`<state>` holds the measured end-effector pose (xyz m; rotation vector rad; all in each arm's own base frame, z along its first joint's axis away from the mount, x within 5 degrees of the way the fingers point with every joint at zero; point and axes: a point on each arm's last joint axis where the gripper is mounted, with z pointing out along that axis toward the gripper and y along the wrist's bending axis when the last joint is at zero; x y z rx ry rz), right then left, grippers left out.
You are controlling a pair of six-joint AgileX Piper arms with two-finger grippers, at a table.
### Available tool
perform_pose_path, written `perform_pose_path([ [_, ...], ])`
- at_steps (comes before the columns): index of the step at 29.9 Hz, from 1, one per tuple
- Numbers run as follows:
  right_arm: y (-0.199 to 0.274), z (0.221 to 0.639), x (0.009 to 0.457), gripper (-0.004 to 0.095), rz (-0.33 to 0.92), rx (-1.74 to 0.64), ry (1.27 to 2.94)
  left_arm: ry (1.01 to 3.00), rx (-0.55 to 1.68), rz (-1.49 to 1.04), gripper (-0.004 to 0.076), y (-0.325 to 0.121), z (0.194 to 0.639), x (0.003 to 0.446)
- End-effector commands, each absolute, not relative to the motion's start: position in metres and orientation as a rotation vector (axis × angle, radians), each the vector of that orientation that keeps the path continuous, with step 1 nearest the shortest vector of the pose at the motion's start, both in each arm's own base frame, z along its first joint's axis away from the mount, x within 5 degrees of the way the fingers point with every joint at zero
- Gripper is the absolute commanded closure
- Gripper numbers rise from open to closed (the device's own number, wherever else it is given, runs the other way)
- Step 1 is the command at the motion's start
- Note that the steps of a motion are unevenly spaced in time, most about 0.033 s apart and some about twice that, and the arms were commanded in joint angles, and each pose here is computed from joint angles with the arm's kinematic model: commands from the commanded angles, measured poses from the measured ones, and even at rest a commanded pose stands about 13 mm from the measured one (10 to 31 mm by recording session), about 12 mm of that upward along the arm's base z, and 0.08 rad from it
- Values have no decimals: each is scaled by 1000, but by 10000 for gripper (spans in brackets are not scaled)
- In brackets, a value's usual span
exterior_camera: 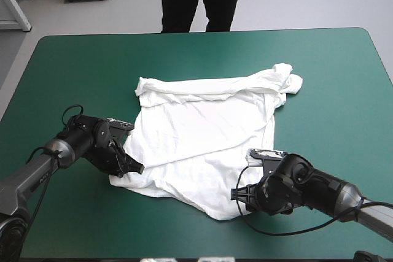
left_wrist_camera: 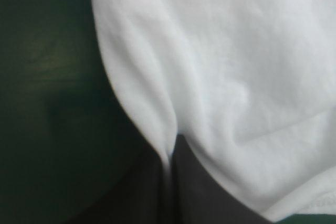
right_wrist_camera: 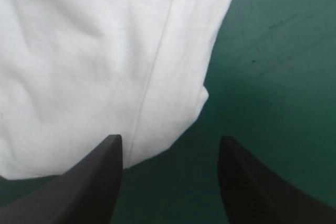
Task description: Fold the cloth
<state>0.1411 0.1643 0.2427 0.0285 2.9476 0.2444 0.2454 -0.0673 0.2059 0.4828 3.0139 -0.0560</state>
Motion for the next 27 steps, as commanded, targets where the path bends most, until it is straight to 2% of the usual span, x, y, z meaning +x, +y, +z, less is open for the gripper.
perform_pose_path([
  [1,160,243,148,395,307,45,2904,2971,535,26,727,-63,207,249],
  [7,165,228,161,399,288,-30,2909,2973,535,26,727,-63,207,249],
  [12,177,205,164,404,276,-69,3016,2974,535,26,727,-63,207,248],
  [14,181,197,165,486,278,-74,3039,2977,534,25,727,-63,207,248],
  [19,183,194,168,928,284,-109,3016,2986,533,23,727,-63,207,247],
  [27,175,204,167,925,215,-120,2983,2992,541,12,727,-63,209,246],
])
